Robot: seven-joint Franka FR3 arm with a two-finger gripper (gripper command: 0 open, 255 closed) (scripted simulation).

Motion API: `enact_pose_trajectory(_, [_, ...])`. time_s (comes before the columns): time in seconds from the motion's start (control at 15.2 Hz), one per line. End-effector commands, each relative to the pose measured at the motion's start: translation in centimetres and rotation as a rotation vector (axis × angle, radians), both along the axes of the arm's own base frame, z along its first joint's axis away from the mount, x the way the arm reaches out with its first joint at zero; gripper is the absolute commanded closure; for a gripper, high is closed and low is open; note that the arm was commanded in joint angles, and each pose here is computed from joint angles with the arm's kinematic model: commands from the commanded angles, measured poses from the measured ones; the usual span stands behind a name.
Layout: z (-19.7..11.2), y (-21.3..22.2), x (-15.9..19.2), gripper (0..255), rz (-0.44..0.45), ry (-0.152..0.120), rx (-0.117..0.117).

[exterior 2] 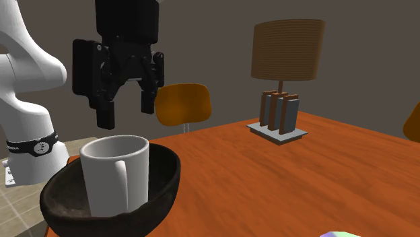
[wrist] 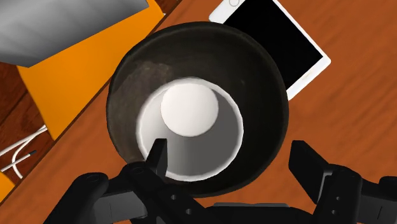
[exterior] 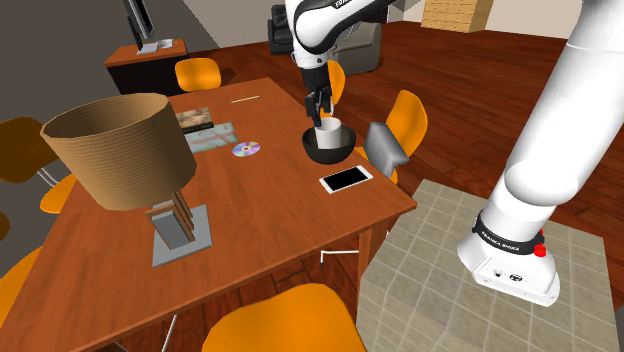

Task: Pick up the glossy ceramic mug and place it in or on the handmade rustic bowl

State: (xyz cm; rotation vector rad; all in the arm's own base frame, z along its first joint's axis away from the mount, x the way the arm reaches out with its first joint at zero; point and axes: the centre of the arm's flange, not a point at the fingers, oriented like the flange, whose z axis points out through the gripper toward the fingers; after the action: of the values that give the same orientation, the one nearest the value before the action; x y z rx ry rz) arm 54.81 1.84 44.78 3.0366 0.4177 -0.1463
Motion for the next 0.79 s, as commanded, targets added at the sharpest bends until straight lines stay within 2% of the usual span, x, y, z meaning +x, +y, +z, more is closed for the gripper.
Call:
enact_pose_trajectory(0.0, [0.0,0.0,0.0,0,0.000,0.000,0.000])
enact_pose_trajectory(0.26, [5.0,0.4,0.4,0,0.000,0.000,0.000])
enact_pose_trajectory(0.73, [5.0,0.4,0.4,0,0.000,0.000,0.000])
